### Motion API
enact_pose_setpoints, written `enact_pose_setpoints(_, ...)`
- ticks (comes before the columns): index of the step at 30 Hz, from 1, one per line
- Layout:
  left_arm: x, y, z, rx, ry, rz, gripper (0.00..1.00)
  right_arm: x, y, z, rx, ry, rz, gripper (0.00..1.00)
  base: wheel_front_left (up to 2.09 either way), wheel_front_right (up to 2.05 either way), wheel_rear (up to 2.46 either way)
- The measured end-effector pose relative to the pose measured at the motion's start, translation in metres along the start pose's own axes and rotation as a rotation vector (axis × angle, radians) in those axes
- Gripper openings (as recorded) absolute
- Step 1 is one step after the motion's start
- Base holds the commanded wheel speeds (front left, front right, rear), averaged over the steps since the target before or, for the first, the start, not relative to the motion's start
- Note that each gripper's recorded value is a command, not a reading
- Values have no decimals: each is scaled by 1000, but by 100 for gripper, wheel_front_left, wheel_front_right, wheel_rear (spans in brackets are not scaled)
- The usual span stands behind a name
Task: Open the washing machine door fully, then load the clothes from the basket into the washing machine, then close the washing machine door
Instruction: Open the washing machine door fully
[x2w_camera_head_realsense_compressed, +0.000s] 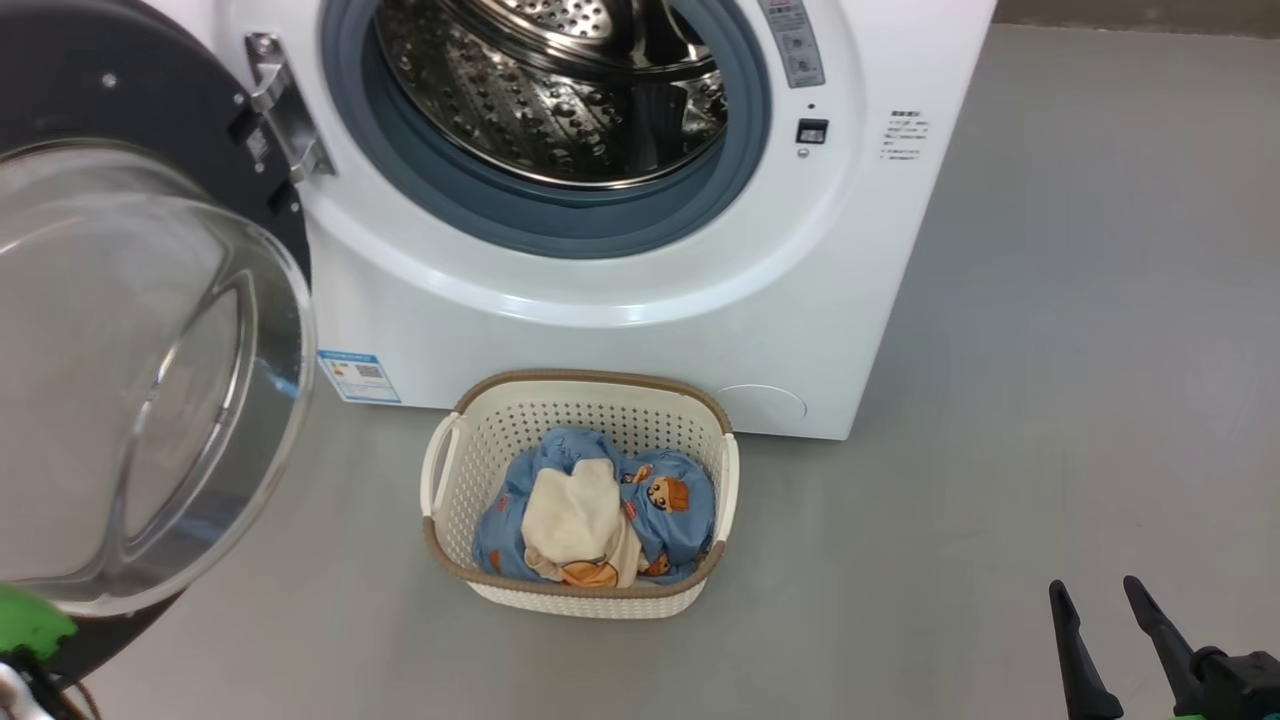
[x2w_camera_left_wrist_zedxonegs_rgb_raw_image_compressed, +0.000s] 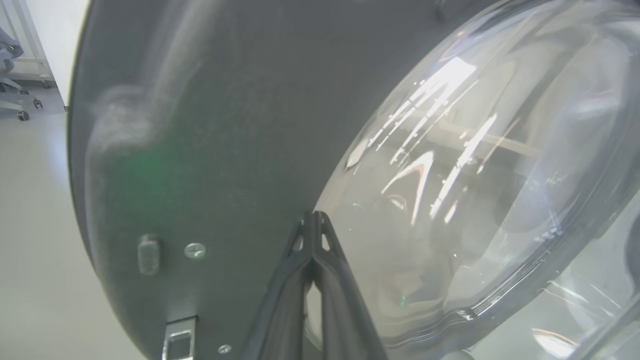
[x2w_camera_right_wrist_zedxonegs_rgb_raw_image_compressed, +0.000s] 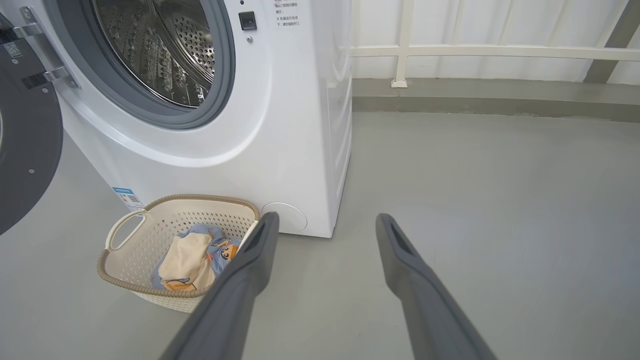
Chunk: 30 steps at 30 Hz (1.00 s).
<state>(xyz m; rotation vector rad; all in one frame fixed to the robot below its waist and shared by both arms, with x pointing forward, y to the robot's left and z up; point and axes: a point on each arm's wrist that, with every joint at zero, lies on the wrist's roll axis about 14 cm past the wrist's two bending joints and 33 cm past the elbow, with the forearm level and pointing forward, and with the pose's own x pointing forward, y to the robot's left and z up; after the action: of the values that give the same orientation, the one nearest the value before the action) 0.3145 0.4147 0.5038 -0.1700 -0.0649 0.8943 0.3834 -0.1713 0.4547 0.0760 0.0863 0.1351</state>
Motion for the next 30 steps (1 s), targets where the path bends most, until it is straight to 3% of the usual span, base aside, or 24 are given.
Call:
enact_pose_setpoints(9,16,1,5,32,-13,15,0,-8,-11,0,0,-1,-35,100,0,0,0)
enact_pose_setpoints(29,-1,-29,78,-85,-246,-102,0,1,8,1,18,-7,9,100,0,0,0)
enact_pose_setpoints(30,-4,-32,81,-83,-257,-114,5,2,9,2,19,-8,10,100,0,0,0)
